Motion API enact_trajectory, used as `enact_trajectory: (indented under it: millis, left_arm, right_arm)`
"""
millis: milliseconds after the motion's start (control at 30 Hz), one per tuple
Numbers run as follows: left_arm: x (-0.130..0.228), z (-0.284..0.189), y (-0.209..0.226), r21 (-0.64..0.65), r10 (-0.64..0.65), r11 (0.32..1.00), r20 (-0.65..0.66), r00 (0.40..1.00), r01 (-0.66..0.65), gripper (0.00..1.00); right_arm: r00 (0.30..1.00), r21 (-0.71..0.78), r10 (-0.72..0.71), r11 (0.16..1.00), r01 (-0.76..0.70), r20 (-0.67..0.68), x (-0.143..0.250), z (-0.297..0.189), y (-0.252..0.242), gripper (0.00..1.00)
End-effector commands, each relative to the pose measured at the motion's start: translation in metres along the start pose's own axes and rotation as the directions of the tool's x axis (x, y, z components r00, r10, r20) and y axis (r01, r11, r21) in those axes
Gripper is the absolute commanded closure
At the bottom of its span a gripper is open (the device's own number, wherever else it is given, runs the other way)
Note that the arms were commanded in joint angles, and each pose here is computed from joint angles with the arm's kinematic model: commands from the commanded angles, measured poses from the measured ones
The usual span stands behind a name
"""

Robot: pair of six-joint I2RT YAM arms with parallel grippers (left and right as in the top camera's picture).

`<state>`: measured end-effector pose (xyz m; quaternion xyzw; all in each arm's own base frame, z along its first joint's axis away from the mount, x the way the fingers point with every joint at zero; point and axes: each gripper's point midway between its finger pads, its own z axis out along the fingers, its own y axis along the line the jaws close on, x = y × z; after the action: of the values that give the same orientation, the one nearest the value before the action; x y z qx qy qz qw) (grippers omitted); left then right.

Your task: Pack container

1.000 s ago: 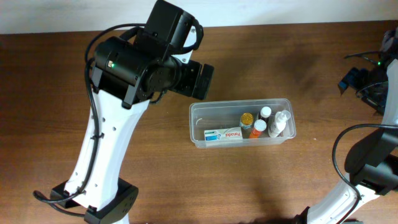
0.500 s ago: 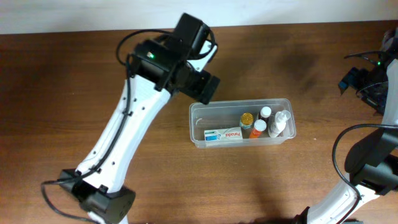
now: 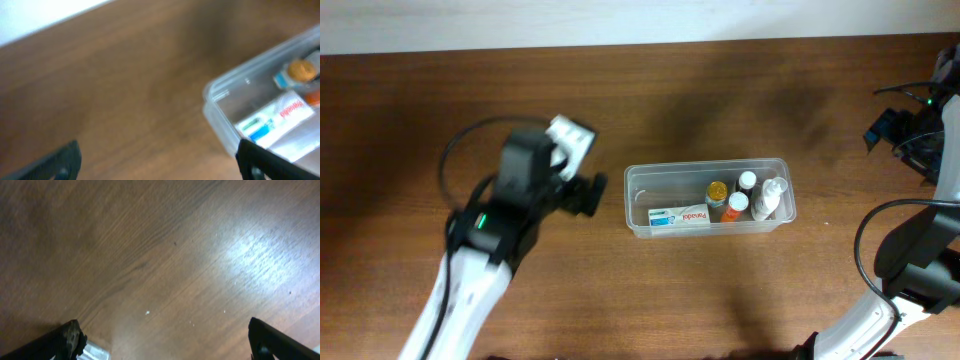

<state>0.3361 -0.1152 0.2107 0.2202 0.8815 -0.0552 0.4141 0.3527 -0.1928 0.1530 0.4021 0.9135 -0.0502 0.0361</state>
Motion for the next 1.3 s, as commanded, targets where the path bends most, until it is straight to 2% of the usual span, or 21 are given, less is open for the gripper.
enact_trajectory:
  millis: [0,233,533,833,967,1267]
  left_arm:
    - [0.03,-0.017,0.002,0.001,-0.008,1.0,0.097,0.995,0.008,0.01]
    - [0.066,-0.047,0.021,-0.126,-0.01,0.991,0.328,0.945,0.054,0.01]
    - [0.088,-0.072,0.039,-0.244,0.016,0.963,0.478,0.878,0.114,0.01]
    - [0.096,-0.082,0.045,-0.303,0.067,0.943,0.581,0.811,0.139,0.01]
    - [0.101,-0.077,0.039,-0.285,0.081,0.95,0.613,0.786,0.124,0.01]
    - [0.117,-0.058,0.032,-0.25,0.06,0.963,0.578,0.813,0.106,0.01]
  right_arm:
    - [1.0,0.003,0.009,1.0,-0.009,0.005,0.0,-0.002,-0.001,0.02]
    - [1.0,0.003,0.009,1.0,-0.009,0.005,0.0,-0.002,-0.001,0.02]
    - [1.0,0.003,0.009,1.0,-0.009,0.005,0.0,-0.002,-0.001,0.02]
    - [1.0,0.003,0.009,1.0,-0.009,0.005,0.0,-0.002,-0.001,0.02]
    - [1.0,0.003,0.009,1.0,-0.009,0.005,0.0,-0.002,-0.001,0.02]
    - [1.0,0.003,0.009,1.0,-0.009,0.005,0.0,-0.002,-0.001,0.02]
